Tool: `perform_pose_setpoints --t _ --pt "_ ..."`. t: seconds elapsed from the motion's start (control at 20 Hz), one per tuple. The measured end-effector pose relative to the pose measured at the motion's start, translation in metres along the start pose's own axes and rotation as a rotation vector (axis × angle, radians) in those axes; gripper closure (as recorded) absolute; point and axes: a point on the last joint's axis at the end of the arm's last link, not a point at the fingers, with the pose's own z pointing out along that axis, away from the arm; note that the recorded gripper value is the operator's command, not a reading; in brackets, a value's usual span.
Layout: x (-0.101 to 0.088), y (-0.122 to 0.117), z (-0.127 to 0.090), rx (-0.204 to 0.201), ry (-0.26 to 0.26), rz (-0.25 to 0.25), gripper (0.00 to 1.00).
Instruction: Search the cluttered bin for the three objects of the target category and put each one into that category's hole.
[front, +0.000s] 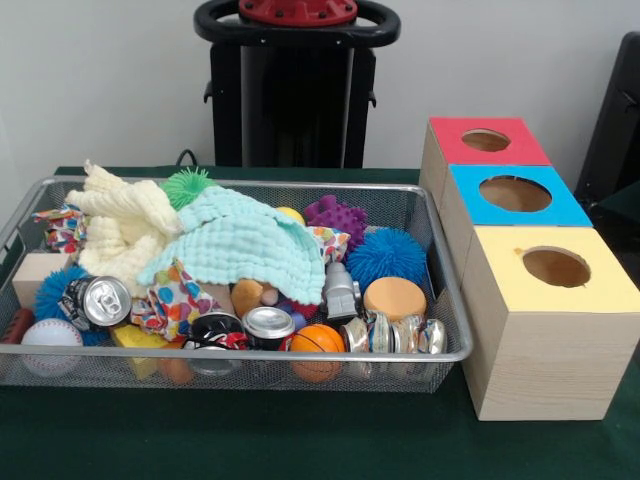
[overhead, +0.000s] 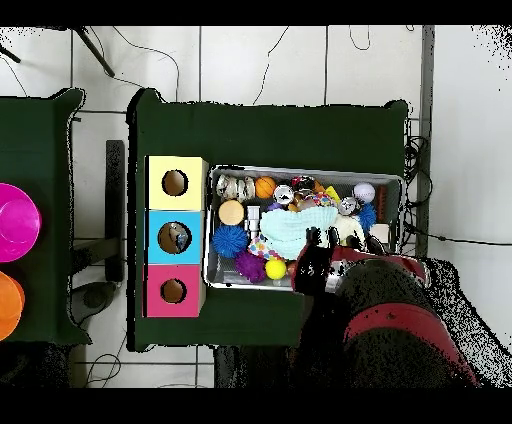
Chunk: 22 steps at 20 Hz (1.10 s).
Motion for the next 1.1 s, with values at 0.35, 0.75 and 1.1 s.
perform_pose_setpoints --t 0.35,0.75,1.1 --pt "0.0022 0.0010 0.0015 -0.005 0.005 0.002 0.00" --pt "0.0020 0.0012 -0.0005 -0.003 0.001 0.001 0.00" --pt "0.0013 0.0027 -0.0010 -0.006 0.000 0.000 0.00"
